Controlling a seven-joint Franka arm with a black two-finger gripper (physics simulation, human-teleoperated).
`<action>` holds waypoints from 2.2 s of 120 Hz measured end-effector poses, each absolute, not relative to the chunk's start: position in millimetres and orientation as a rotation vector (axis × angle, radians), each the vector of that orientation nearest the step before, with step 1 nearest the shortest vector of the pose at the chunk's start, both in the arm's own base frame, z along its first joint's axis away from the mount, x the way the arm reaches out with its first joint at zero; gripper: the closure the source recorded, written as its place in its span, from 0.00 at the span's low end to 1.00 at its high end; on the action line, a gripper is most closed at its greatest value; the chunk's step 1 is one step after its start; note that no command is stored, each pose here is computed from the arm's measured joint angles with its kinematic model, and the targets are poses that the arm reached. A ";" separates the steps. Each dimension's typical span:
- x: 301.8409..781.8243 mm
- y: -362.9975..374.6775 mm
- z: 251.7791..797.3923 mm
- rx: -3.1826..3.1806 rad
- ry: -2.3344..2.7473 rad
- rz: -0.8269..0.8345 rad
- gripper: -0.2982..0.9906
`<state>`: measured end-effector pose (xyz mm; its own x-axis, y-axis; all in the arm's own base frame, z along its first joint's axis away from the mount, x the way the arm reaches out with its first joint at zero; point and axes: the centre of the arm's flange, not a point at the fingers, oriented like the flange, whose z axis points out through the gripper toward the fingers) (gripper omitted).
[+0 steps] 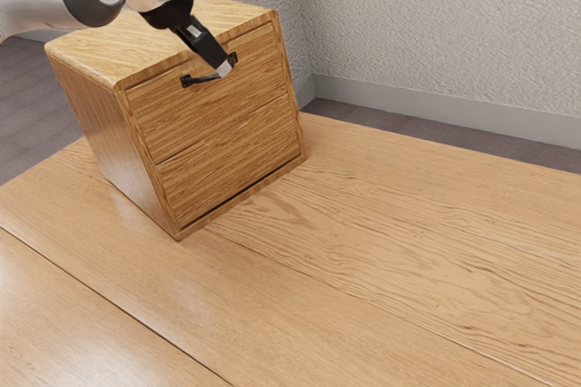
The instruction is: Pull the drawer handle with one arm to open the drawer
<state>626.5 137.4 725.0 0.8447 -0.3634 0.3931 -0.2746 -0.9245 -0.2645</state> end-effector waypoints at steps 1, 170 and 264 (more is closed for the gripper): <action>626.6 137.8 724.9 -2.823 0.495 -0.661 0.23; 643.7 159.9 662.5 -2.788 0.531 -0.719 0.23; 651.7 69.5 645.6 -2.785 0.677 -0.826 0.21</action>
